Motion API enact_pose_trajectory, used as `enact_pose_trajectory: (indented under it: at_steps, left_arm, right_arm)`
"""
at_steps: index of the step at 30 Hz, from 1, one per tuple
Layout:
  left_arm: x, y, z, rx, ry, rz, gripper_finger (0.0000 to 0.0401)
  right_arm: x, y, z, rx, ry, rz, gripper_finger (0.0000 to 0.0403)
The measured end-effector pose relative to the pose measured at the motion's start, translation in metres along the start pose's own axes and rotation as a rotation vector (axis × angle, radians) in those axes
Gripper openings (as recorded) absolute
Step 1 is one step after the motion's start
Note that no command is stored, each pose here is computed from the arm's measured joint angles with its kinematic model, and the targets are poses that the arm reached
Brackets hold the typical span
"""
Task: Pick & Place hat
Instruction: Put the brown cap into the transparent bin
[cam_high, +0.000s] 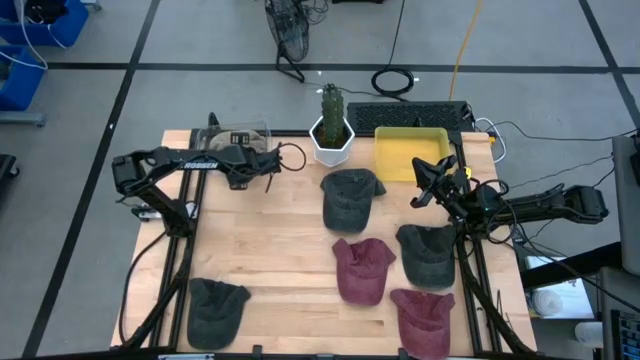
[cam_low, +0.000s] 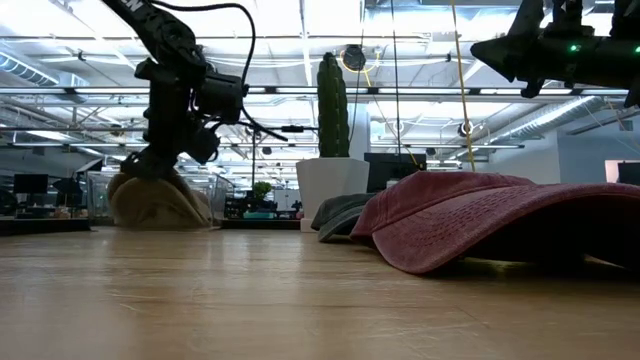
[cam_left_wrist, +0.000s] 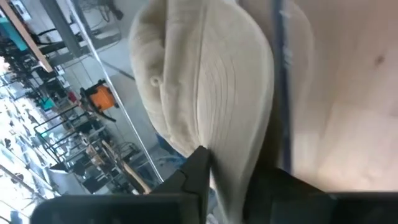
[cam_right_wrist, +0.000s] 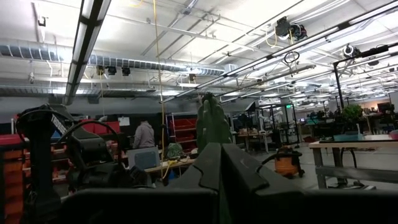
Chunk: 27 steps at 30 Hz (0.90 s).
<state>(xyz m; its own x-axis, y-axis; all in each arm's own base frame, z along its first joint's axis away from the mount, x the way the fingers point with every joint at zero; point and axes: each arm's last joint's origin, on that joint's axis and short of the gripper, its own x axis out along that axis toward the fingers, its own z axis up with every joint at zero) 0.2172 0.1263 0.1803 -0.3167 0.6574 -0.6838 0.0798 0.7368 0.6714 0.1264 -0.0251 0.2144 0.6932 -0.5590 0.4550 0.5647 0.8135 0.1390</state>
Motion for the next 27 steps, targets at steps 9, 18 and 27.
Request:
enact_pose_trajectory:
  at_steps: [9,18,27]
  left_arm:
    - [0.0,0.0,0.0,-0.023,-0.002,-0.01,0.0092]
    - [-0.016,0.002,-0.01,0.111,0.126,0.155,0.0092]
    - [-0.051,0.011,-0.008,-0.085,0.069,0.078,0.0093]
  right_arm:
    - [0.0,0.0,0.0,-0.001,0.0,0.0,0.0004]
    - [0.0,0.0,0.0,-0.018,0.0,-0.001,0.0004]
    - [0.0,0.0,0.0,-0.016,0.0,-0.002,0.0004]
